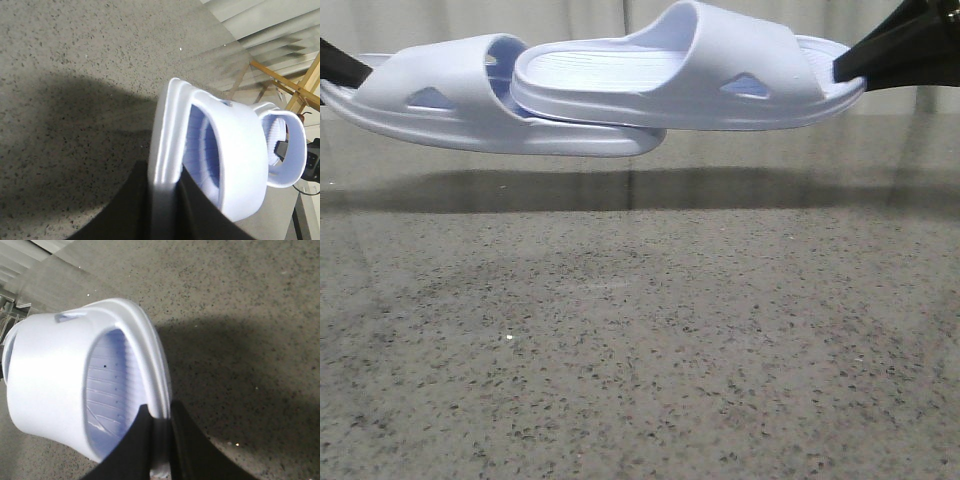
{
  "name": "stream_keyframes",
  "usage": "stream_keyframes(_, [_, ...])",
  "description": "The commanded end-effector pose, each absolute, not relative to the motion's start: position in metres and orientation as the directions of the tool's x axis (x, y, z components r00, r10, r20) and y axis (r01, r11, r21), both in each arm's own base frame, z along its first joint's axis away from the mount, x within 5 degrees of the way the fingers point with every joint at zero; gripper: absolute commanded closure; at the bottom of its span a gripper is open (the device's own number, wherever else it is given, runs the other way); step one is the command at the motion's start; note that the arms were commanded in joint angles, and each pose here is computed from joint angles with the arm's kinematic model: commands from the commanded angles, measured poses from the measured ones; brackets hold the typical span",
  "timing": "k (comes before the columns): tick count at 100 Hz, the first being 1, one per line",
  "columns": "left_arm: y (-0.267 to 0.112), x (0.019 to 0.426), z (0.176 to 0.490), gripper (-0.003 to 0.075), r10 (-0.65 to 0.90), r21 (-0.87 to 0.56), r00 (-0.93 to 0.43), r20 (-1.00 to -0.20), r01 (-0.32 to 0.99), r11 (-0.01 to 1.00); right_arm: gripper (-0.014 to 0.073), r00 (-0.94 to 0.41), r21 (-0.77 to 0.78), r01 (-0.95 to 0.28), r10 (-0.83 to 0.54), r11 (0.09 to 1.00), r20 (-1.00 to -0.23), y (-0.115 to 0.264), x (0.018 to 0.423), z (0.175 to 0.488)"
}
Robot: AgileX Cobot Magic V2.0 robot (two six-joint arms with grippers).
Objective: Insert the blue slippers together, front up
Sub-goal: 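Lift both slippers, raising the right gripper's slipper above the other, then slide the right gripper's slipper onto the left gripper's slipper, soles stacked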
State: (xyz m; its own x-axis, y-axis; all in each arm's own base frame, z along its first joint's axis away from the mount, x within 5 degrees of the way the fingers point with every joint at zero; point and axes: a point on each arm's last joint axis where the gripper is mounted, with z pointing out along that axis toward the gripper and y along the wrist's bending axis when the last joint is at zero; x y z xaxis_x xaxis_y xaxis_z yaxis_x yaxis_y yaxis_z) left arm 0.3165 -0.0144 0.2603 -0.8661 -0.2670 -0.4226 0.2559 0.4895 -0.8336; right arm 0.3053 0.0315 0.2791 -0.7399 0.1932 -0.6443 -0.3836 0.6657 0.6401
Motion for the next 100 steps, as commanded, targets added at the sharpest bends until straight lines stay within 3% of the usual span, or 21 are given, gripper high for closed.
stream_keyframes(1, [-0.02,0.31,0.291,0.0705,-0.28,-0.856,-0.841,-0.463,0.344,0.385,0.0701,-0.695,0.641,-0.463,0.198,0.612,-0.692,0.041,0.31,0.303])
stream_keyframes(65, [-0.028,0.311,0.292,0.0705,-0.275,-0.862,-0.843,-0.461,0.353,0.363,0.0701,-0.714,0.637,-0.621,0.004,0.457,-0.7,0.117,0.352,0.297])
stream_keyframes(100, [-0.034,0.31,0.292,0.0705,-0.26,-0.862,-0.848,-0.461,0.36,0.357,0.0695,-0.707,0.629,-0.639,-0.017,0.443,-0.707,0.129,0.356,0.298])
